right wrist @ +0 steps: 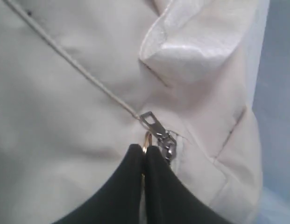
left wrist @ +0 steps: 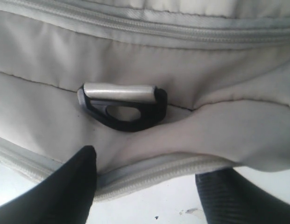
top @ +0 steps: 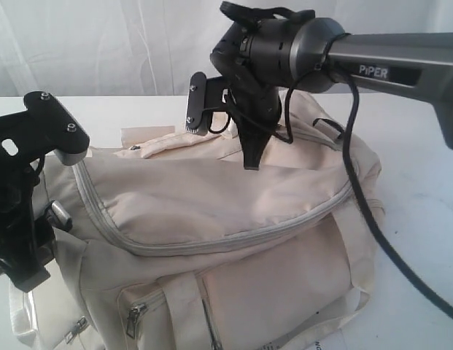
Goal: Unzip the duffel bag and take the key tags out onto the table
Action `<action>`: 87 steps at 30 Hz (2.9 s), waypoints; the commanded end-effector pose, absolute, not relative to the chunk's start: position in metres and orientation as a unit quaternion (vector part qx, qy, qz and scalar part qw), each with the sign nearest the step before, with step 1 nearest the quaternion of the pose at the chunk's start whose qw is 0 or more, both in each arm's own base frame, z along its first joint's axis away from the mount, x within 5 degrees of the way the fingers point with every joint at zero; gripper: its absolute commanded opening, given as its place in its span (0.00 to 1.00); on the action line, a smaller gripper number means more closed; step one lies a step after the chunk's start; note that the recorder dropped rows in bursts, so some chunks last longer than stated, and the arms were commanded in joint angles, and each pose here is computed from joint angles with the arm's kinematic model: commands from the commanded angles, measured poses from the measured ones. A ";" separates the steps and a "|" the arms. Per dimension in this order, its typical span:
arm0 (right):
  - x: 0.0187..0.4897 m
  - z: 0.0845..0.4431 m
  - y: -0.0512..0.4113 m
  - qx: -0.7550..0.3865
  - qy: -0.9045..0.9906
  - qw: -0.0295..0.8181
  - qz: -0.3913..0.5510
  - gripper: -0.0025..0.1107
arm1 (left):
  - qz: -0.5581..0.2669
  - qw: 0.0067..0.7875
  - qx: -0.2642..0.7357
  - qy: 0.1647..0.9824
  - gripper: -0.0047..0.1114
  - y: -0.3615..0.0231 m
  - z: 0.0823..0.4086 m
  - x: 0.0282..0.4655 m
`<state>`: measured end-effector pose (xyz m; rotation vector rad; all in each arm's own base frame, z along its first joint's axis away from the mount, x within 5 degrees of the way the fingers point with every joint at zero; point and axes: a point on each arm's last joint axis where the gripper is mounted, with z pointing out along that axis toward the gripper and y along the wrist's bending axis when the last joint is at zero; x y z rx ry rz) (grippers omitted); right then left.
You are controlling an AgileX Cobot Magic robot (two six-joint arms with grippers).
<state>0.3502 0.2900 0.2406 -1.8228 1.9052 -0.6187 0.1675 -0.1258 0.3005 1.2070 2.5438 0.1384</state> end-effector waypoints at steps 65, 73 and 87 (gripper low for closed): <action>0.285 0.346 0.220 -0.476 0.825 0.236 -0.193 0.02 | 0.028 0.157 0.414 0.896 0.60 -0.127 0.302 0.164; 0.274 0.343 0.209 -0.471 0.829 0.228 -0.195 0.02 | 0.028 0.157 0.414 0.896 0.60 -0.127 0.302 0.164; 0.263 0.329 0.201 -0.479 0.831 0.213 -0.186 0.02 | 0.025 0.160 0.413 0.896 0.60 -0.128 0.302 0.164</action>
